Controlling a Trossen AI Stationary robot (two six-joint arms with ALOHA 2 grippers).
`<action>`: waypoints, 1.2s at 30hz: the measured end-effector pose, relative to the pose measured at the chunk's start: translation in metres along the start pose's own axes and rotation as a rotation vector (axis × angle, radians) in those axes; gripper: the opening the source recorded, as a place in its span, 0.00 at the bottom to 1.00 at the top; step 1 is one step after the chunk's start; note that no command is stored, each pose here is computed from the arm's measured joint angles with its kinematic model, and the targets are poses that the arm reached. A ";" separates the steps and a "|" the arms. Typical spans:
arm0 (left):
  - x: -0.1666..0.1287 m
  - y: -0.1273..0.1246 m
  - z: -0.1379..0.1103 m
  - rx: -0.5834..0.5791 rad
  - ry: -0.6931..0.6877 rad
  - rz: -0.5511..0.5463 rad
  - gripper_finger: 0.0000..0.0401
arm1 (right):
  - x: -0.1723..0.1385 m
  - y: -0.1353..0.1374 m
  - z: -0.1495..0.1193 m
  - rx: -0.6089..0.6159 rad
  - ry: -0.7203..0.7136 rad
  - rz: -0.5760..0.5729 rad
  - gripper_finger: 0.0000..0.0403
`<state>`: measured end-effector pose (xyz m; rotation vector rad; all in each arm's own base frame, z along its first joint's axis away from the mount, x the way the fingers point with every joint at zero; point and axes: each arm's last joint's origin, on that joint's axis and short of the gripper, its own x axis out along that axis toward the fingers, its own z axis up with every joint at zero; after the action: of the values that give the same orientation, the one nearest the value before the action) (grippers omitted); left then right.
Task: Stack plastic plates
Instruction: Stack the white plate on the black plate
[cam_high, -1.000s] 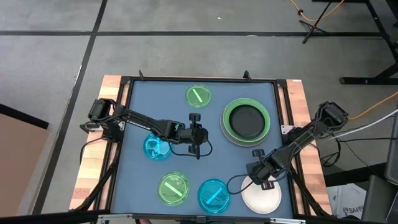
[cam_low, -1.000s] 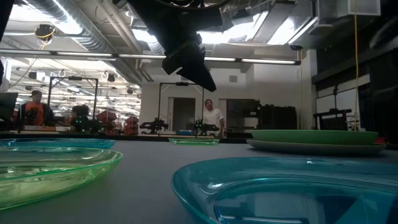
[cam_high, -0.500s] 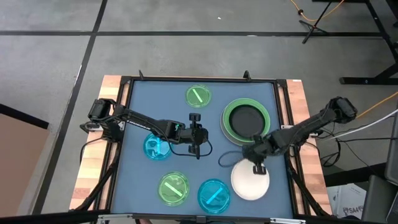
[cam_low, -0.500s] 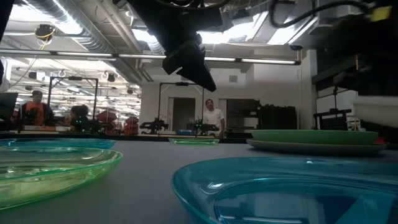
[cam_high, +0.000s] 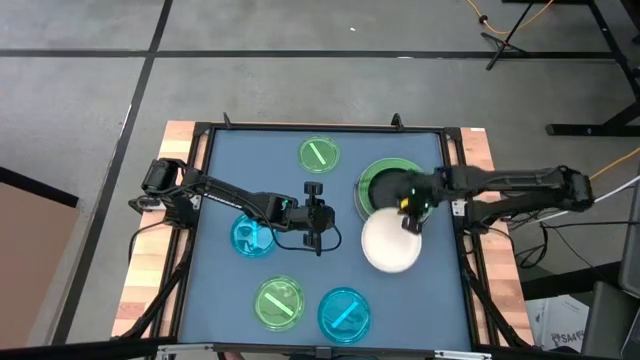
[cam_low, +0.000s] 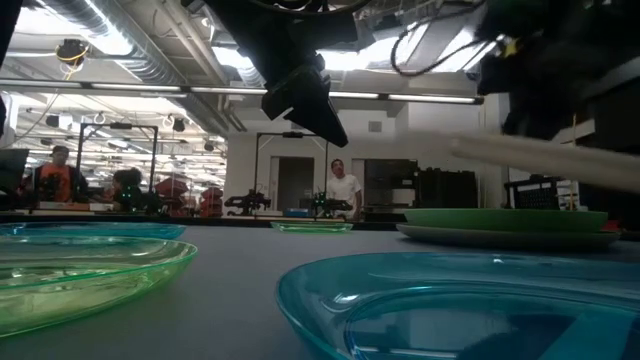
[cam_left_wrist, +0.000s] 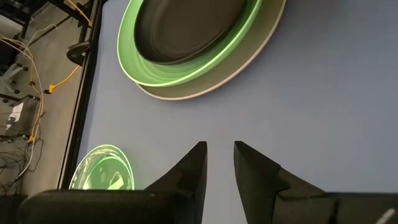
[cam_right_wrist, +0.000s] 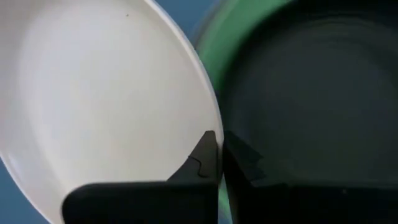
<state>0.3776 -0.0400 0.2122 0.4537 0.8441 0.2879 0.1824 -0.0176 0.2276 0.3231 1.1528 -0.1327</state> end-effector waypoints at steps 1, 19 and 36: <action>0.000 0.000 0.000 0.000 0.000 -0.001 0.18 | -0.001 -0.008 0.001 0.023 -0.005 -0.016 0.00; 0.000 0.000 0.000 0.000 0.000 0.000 0.18 | -0.030 -0.122 -0.014 0.387 -0.108 -0.139 0.00; 0.000 0.000 0.000 0.000 0.000 0.000 0.18 | -0.035 -0.143 -0.027 0.470 -0.092 -0.180 0.00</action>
<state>0.3776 -0.0401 0.2122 0.4538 0.8439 0.2875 0.1066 -0.1469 0.2238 0.6214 1.0501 -0.5761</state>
